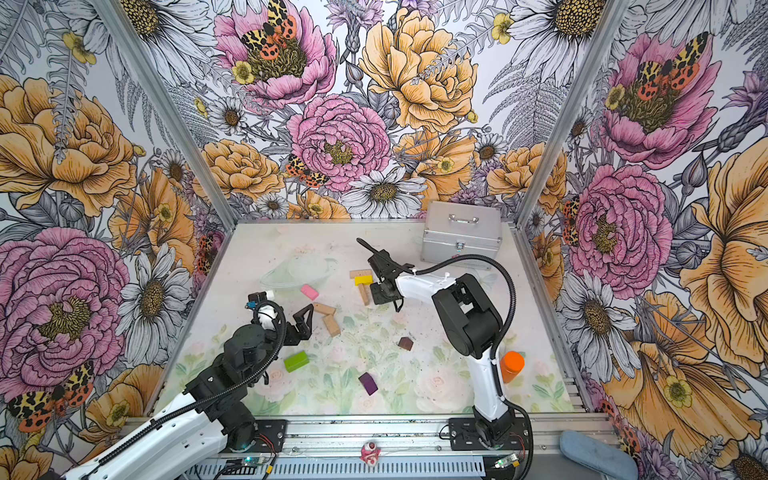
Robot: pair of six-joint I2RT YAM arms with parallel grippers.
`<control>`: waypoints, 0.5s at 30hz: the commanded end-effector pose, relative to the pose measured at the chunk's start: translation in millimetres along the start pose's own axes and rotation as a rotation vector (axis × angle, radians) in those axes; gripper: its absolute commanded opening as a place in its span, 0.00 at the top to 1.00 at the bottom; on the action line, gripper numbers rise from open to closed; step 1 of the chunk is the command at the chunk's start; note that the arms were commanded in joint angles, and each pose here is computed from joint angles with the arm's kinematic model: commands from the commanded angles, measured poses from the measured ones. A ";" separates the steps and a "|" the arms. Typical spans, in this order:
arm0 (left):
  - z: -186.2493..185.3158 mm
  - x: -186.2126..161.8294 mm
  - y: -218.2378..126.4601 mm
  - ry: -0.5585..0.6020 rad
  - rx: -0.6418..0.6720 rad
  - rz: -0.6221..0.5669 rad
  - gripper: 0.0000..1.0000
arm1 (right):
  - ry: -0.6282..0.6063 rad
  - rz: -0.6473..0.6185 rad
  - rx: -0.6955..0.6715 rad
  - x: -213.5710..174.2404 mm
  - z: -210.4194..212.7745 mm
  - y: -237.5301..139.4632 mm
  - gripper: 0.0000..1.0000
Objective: Build the wood block tower
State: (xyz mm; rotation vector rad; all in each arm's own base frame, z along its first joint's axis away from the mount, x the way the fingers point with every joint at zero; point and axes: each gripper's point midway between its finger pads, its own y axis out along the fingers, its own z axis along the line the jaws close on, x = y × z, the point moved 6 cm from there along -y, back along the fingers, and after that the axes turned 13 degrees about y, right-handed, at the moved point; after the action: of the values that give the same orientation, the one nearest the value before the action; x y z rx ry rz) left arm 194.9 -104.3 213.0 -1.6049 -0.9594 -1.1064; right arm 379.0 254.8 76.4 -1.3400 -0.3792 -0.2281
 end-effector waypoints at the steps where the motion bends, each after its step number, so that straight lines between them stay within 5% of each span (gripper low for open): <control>1: -0.4 -1.0 -4.4 -0.009 -0.013 0.001 0.01 | 0.036 0.009 -0.063 -13.4 -10.1 -5.6 0.75; 15: -16.5 -3.6 -8.7 -0.033 -0.088 0.025 0.01 | 0.103 -0.022 -0.124 -42.3 -39.1 -32.7 0.77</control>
State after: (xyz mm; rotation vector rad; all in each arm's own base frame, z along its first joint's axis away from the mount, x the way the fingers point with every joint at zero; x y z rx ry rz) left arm 183.7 -113.6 216.5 -1.6834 -0.9454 -1.1324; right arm 338.1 217.4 75.9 -1.4220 -0.3087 -0.2965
